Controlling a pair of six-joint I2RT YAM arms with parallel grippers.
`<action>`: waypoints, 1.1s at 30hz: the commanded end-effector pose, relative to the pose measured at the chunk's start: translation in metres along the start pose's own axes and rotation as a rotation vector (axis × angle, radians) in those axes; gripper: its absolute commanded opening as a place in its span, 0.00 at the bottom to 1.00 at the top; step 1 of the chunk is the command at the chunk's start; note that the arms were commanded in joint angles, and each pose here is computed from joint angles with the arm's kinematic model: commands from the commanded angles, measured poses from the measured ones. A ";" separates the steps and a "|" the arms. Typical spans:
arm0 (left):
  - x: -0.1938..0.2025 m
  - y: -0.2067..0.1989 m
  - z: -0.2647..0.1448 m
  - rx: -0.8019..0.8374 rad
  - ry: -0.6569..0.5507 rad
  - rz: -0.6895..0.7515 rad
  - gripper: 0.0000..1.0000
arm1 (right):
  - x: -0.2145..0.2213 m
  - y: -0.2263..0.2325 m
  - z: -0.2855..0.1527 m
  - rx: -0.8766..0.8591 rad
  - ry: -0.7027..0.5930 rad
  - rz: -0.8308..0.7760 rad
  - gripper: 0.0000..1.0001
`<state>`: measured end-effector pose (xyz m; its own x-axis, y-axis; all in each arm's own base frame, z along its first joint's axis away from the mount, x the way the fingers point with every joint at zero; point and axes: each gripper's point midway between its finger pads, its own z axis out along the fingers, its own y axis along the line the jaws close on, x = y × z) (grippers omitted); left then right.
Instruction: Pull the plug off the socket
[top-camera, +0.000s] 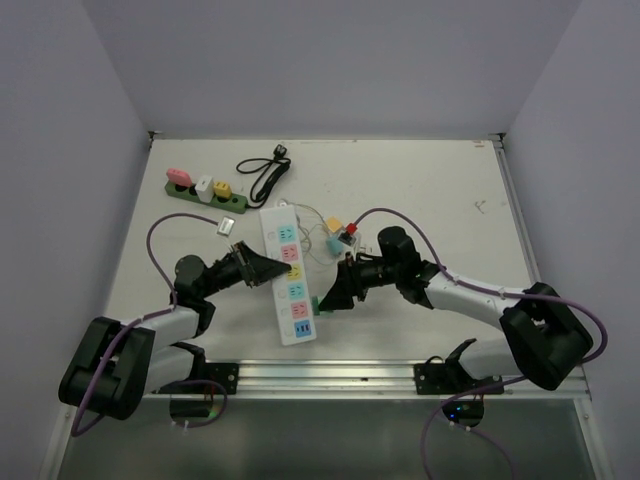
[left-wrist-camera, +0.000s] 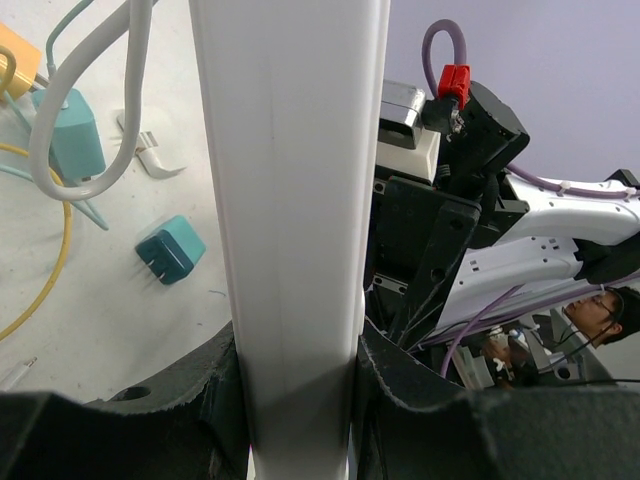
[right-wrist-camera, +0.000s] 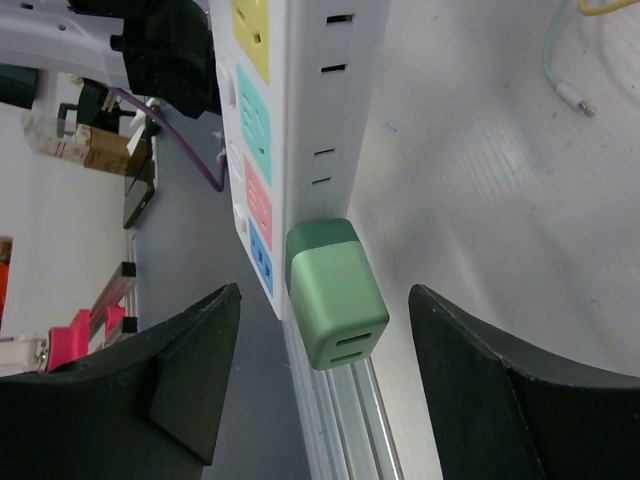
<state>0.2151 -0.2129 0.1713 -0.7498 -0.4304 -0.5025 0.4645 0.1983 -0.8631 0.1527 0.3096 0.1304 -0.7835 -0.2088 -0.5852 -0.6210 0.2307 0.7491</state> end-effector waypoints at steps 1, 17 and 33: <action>-0.018 -0.035 -0.001 0.126 -0.061 0.124 0.00 | -0.017 0.022 0.003 -0.102 -0.020 -0.089 0.69; -0.016 -0.045 -0.004 0.166 -0.058 0.129 0.00 | 0.002 0.019 -0.003 -0.091 0.051 -0.143 0.04; -0.007 -0.046 -0.016 0.202 -0.012 0.125 0.00 | 0.001 0.016 -0.030 -0.081 -0.034 -0.179 0.00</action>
<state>0.1909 -0.2159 0.1766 -0.8044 -0.3695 -0.4651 0.4611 0.1053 -0.8811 0.1417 0.2919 0.1501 -0.6965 -0.2172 -0.6838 -0.7142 0.1179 0.6900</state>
